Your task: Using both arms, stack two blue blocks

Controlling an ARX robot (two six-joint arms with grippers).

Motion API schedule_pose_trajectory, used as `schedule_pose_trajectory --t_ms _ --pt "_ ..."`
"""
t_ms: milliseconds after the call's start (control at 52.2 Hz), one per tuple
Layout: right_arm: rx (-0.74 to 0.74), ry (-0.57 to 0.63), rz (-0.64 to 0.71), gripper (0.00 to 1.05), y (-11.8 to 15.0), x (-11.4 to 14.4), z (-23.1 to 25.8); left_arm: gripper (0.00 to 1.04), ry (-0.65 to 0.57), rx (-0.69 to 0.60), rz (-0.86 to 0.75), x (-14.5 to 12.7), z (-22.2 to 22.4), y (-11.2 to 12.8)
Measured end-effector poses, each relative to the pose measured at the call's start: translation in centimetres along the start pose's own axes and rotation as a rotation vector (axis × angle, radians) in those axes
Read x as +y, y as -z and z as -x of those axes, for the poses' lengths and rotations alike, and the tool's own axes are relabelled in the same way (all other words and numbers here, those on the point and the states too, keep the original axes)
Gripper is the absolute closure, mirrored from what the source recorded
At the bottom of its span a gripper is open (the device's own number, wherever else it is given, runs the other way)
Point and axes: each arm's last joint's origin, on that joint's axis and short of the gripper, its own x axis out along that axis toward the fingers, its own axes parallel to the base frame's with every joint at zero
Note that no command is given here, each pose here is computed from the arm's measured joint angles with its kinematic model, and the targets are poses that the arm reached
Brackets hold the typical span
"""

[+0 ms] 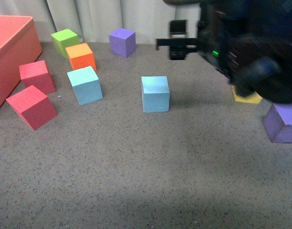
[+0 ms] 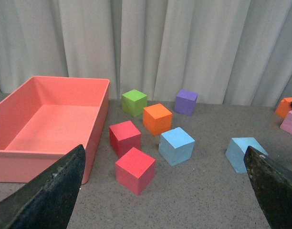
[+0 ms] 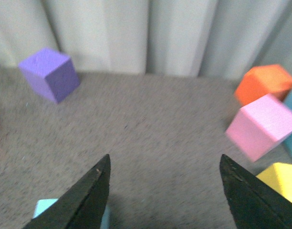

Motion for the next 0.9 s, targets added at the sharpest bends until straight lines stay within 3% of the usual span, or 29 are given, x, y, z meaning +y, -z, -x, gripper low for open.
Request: schedule_pose_trajectory --t_ms 134,268,575,901 --pt "-0.283 0.024 -0.047 0.73 -2.3 -5.8 6.3 0.07 0.000 0.000 0.000 0.0 0.0 0.0" --pt "-0.241 0.021 -0.018 1.03 -0.6 -9.0 10.6 0.07 0.001 0.000 0.000 0.0 0.0 0.0" --pt "-0.241 0.026 -0.015 1.04 -0.3 -12.3 16.4 0.07 0.000 0.000 0.000 0.0 0.0 0.0" --pt "-0.239 0.020 -0.015 1.04 0.6 -13.7 19.9 0.07 0.000 0.000 0.000 0.0 0.0 0.0"
